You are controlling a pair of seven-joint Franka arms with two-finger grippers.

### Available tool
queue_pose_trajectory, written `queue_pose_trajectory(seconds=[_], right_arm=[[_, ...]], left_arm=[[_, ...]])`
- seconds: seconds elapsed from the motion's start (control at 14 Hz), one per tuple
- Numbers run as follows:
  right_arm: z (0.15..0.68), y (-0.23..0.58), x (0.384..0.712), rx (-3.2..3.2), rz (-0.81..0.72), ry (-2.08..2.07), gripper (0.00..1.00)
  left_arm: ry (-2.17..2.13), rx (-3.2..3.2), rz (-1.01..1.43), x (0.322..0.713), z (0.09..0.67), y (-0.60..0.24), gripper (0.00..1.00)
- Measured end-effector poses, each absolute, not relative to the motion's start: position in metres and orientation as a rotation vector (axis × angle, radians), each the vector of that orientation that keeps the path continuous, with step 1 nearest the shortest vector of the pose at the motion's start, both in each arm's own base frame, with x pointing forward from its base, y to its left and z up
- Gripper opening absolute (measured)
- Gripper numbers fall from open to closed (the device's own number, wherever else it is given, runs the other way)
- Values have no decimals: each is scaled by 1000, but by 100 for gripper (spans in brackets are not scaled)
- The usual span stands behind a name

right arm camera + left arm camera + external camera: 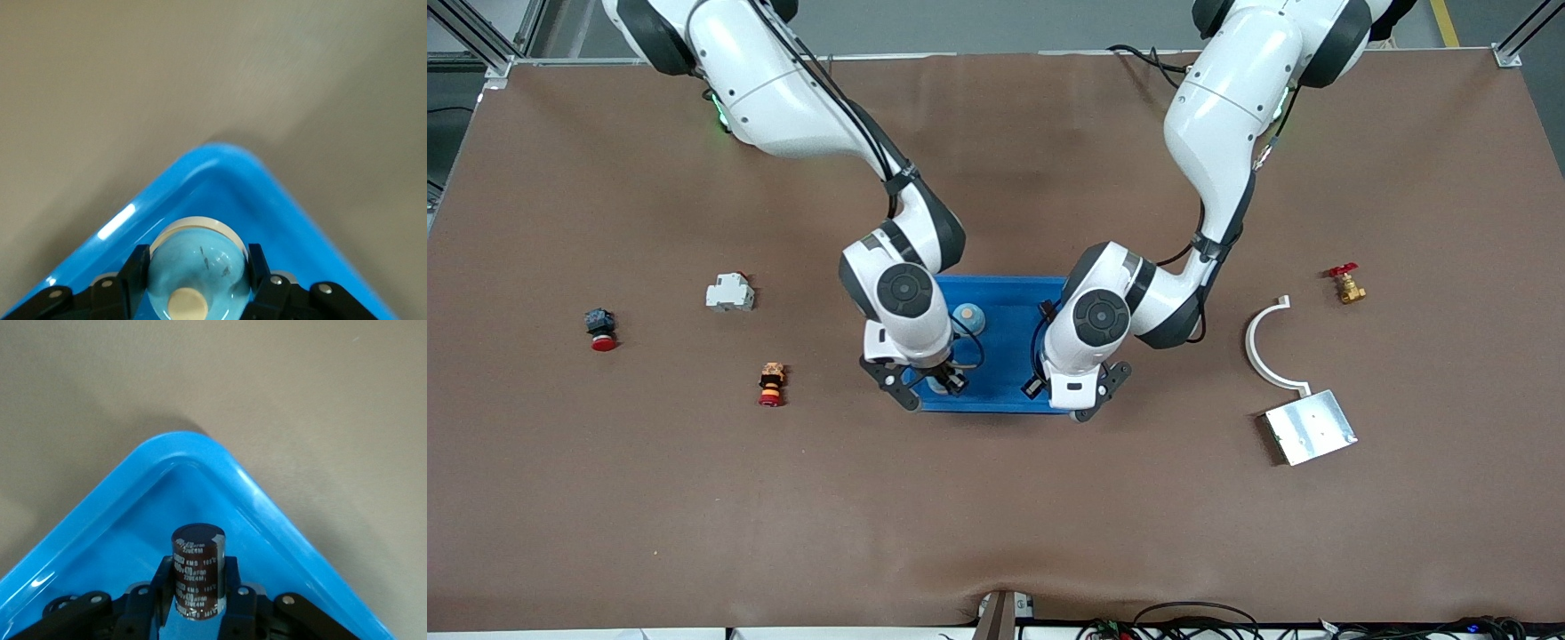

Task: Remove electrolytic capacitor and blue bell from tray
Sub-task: 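Carry the capacitor toward the white bracket while the right gripper carries the bell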

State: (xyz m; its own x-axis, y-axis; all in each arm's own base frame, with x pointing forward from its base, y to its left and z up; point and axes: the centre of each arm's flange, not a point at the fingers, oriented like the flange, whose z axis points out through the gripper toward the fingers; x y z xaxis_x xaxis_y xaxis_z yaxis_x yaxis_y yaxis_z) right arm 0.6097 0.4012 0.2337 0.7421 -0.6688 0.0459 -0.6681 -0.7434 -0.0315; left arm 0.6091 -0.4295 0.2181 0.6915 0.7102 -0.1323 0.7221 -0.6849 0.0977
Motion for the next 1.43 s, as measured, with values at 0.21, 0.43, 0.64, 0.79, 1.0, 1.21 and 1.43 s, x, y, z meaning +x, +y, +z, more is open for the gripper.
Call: queue_pose_trajectory(seconds=[0.21, 0.43, 0.64, 0.79, 1.0, 1.21, 1.43], right_arm=[[265, 368, 625, -2949, -85, 1049, 64], [282, 330, 627, -2980, -74, 985, 64], [293, 288, 620, -3018, -45, 924, 64], [302, 257, 612, -3040, -24, 882, 64], [314, 215, 597, -3063, 11, 815, 64], [324, 178, 583, -3050, 59, 749, 64], [329, 149, 567, -3053, 86, 714, 64]], left_arm=[[1172, 2724, -69, 621, 259, -422, 34], [1110, 2818, -100, 627, 302, -393, 34], [960, 2932, -183, 622, 337, -366, 34], [857, 2974, -193, 616, 352, -345, 34], [680, 3028, -220, 601, 368, -299, 34], [507, 3059, -235, 581, 386, -241, 34], [378, 3069, -250, 562, 396, -178, 34]])
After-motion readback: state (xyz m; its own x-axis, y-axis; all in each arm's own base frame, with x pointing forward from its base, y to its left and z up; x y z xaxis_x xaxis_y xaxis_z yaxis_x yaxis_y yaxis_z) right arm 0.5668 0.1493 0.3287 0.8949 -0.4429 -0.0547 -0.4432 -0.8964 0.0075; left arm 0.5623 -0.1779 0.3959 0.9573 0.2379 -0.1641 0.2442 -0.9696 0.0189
